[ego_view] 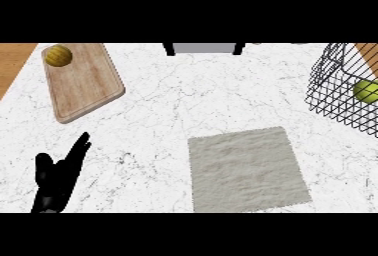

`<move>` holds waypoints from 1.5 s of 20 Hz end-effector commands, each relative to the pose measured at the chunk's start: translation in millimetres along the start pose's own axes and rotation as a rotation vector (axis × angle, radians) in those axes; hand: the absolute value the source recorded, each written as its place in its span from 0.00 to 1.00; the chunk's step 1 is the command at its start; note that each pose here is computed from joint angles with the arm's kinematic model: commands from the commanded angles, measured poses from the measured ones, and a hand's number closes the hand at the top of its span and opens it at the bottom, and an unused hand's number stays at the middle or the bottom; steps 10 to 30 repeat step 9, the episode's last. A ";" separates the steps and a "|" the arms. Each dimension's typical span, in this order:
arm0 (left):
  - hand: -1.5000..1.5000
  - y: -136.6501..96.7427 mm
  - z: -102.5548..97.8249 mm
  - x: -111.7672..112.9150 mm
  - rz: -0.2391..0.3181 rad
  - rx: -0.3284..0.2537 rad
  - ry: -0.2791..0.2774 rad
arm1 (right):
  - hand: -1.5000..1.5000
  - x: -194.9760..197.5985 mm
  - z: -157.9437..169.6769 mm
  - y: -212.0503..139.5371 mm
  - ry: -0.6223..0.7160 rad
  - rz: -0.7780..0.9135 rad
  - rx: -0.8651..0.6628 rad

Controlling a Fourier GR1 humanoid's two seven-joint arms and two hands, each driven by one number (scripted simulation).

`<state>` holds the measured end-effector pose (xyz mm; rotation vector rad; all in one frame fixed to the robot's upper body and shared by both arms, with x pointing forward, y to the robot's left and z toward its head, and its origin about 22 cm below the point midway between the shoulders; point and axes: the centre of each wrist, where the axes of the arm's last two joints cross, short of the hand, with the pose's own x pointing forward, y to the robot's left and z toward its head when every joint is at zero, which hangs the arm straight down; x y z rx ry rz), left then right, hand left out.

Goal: Pick the pear from the placemat and place it in the basket

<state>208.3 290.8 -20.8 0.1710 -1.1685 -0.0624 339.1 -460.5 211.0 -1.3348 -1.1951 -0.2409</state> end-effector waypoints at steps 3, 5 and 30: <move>0.50 14.3 -3.1 -24.6 0.045 0.016 0.170 | 0.00 -6.1 -11.4 -42.4 0.061 -0.139 -0.080; 0.50 20.3 5.1 -23.1 0.022 0.009 0.165 | 0.00 -7.2 -11.4 -54.3 0.071 -0.114 -0.118; 0.50 12.1 12.9 -38.2 0.043 0.036 0.184 | 0.00 -49.0 -11.5 -95.5 0.111 -0.115 -0.140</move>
